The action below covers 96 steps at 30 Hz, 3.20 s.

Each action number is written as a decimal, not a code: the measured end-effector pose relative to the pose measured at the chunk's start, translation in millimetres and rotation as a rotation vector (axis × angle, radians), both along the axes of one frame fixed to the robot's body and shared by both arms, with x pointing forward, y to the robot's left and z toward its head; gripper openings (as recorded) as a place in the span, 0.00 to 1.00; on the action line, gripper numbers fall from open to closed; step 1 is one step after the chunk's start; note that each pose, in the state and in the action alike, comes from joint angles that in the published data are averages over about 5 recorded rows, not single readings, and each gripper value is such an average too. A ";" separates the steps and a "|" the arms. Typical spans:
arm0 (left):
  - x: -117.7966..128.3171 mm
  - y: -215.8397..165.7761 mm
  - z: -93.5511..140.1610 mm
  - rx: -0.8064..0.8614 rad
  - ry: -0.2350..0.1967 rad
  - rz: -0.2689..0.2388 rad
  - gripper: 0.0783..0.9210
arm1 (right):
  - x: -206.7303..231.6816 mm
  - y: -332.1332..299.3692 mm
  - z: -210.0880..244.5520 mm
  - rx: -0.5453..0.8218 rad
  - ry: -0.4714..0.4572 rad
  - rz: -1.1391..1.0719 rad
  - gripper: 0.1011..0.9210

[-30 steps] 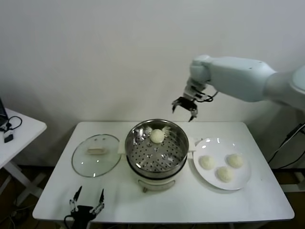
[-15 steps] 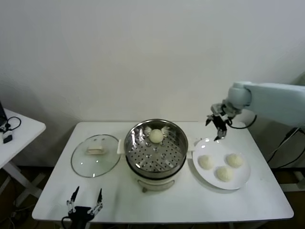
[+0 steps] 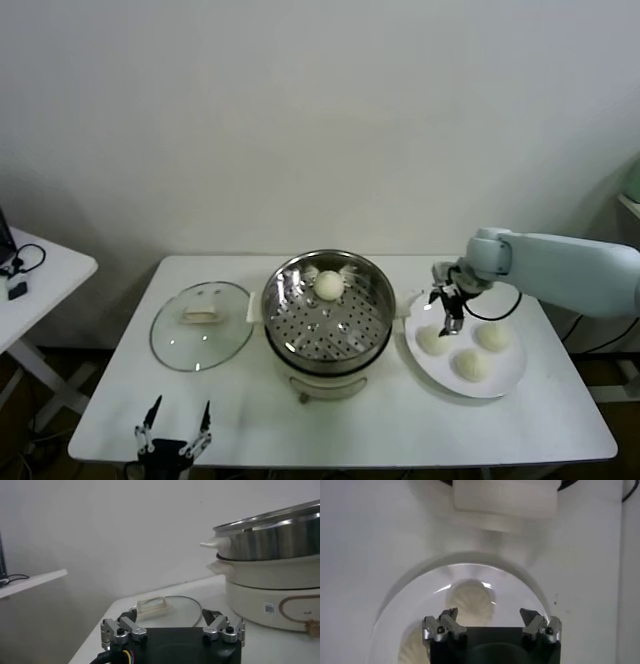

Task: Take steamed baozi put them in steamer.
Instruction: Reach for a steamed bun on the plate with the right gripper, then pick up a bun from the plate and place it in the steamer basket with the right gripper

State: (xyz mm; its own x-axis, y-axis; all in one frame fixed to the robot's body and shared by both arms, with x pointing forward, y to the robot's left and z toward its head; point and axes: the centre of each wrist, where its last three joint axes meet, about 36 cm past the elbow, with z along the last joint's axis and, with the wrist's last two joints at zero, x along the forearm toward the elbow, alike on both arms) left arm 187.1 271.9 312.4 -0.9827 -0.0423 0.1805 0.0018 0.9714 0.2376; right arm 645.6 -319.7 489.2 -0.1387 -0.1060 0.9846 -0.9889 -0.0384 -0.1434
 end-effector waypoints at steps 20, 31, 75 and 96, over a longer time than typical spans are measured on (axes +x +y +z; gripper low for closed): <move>-1.2 0.1 -1.2 0.007 0.002 -0.003 0.88 | -4.1 2.3 -24.7 0.000 0.009 -0.028 0.88; -0.4 -0.7 -0.7 0.008 0.000 -0.006 0.88 | -3.7 0.5 -18.2 0.005 0.015 -0.027 0.88; -0.2 1.3 0.5 0.013 -0.003 0.002 0.88 | 5.0 -9.7 54.1 0.024 0.054 0.042 0.57; 3.6 -3.0 5.0 0.001 -0.022 -0.008 0.88 | -6.7 112.1 278.6 0.201 -0.080 0.189 0.57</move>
